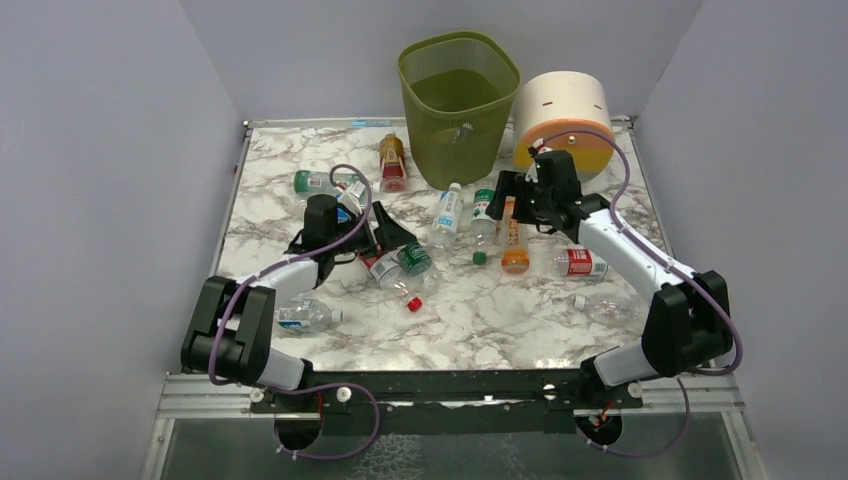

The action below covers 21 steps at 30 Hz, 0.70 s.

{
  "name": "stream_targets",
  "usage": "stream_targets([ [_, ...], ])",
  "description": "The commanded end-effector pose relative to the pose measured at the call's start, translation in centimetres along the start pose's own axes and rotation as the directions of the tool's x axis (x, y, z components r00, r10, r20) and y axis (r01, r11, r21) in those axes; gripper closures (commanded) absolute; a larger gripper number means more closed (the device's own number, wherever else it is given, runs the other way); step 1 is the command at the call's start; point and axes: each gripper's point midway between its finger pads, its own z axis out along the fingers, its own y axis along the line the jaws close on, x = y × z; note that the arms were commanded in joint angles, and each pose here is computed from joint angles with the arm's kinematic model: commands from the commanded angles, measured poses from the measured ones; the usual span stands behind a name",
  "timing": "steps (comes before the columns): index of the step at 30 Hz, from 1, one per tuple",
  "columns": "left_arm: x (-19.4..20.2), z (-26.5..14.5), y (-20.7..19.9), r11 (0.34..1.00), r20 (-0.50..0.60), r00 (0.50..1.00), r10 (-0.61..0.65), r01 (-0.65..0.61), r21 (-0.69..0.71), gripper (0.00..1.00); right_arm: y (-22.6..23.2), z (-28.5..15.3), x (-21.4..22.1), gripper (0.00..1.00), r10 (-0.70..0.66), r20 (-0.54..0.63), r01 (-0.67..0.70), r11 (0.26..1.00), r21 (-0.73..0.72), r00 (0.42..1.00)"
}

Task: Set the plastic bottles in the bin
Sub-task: Pick up the plastic bottle at the center of the board.

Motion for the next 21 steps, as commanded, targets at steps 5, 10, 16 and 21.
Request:
stream_targets([
  [5,-2.1,1.3,-2.1,0.993,0.001,0.998,0.057,-0.056,0.104,0.01,-1.8,1.1,1.1,0.0,0.002,-0.032,0.0,0.997,0.074,0.999],
  [10,-1.5,1.9,-1.5,0.994,-0.042,0.999,0.029,-0.024,0.109,0.01,-2.7,1.3,3.0,0.06,0.021,-0.114,-0.007,0.993,0.119,0.993],
  [16,-1.5,0.5,-3.2,0.99,-0.013,0.999,0.044,-0.042,0.135,0.01,-3.7,0.6,4.9,0.14,0.026,-0.135,-0.007,0.99,0.14,0.991],
  [21,-0.6,-1.4,-4.6,0.987,0.022,0.999,0.044,-0.047,0.153,0.01,-4.6,0.7,6.2,0.2,0.026,-0.155,0.0,0.986,0.167,0.988],
])
